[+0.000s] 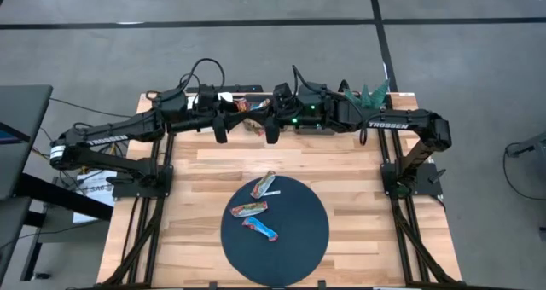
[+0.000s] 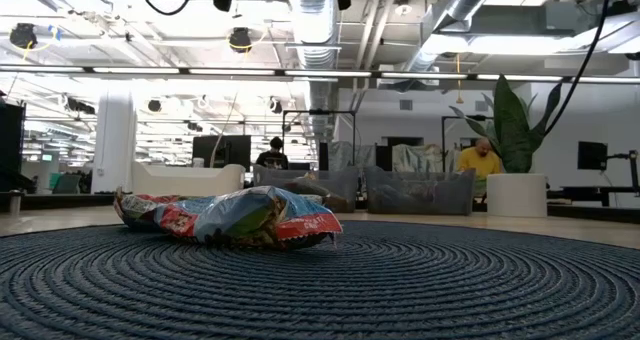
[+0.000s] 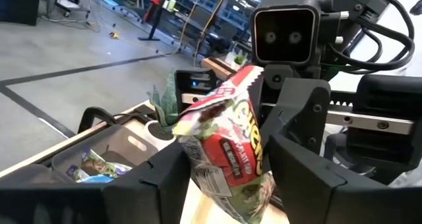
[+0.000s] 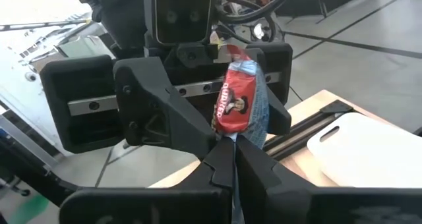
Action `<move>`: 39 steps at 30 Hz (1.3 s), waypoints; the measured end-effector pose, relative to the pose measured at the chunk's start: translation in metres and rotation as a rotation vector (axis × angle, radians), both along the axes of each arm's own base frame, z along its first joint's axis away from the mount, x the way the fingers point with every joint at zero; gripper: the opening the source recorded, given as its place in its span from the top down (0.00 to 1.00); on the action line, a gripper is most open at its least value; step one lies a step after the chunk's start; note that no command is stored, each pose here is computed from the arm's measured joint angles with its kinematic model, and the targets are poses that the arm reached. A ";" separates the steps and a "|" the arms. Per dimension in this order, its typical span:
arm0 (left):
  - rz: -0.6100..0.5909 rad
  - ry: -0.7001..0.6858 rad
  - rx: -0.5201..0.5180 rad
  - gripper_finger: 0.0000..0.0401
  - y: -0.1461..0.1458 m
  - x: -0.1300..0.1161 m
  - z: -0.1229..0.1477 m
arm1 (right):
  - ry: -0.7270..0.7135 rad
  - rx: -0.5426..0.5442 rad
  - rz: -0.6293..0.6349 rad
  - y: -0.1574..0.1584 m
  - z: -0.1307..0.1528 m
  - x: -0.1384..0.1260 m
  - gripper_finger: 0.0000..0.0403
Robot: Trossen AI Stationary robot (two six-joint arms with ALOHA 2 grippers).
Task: Pick and place Granola Bars by type
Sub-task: Put the red granola bar into the white bin
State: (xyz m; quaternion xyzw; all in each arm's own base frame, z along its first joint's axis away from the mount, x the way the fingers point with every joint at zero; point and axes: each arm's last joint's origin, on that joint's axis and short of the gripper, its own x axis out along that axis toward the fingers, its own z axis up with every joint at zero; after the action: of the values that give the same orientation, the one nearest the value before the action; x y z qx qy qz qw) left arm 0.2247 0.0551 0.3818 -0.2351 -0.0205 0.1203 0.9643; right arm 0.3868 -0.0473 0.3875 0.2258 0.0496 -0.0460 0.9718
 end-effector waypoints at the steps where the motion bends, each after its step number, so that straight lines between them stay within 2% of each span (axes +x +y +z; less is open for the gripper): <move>1: 0.002 0.000 0.000 0.55 0.000 0.000 0.000 | 0.000 0.000 0.000 0.000 0.000 0.000 1.00; 10: 0.006 0.000 0.018 0.77 0.001 0.000 0.001 | 0.001 0.000 -0.005 0.000 0.000 0.000 1.00; 17: 0.010 0.002 0.026 0.79 0.002 0.000 0.001 | 0.001 0.000 -0.009 -0.003 0.000 0.000 0.98; 20: 0.011 0.004 0.032 0.79 0.002 0.000 0.000 | 0.003 0.001 0.002 -0.003 0.000 0.000 0.92; 30: 0.013 0.026 0.058 0.81 0.001 -0.002 0.000 | 0.011 0.006 0.011 -0.010 -0.001 -0.001 0.62; 36: 0.045 0.066 0.077 0.81 0.004 -0.013 0.001 | 0.022 0.009 0.014 -0.011 -0.003 -0.001 0.54; 39: 0.126 0.104 0.080 0.81 0.010 -0.022 -0.001 | -0.007 0.007 0.041 -0.008 0.002 -0.002 0.52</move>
State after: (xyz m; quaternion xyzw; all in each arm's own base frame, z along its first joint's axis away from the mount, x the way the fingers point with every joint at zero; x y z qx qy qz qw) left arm 0.2024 0.0650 0.3809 -0.1883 0.0100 0.1917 0.9632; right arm 0.3850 -0.0557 0.3892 0.2283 0.0513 -0.0249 0.9719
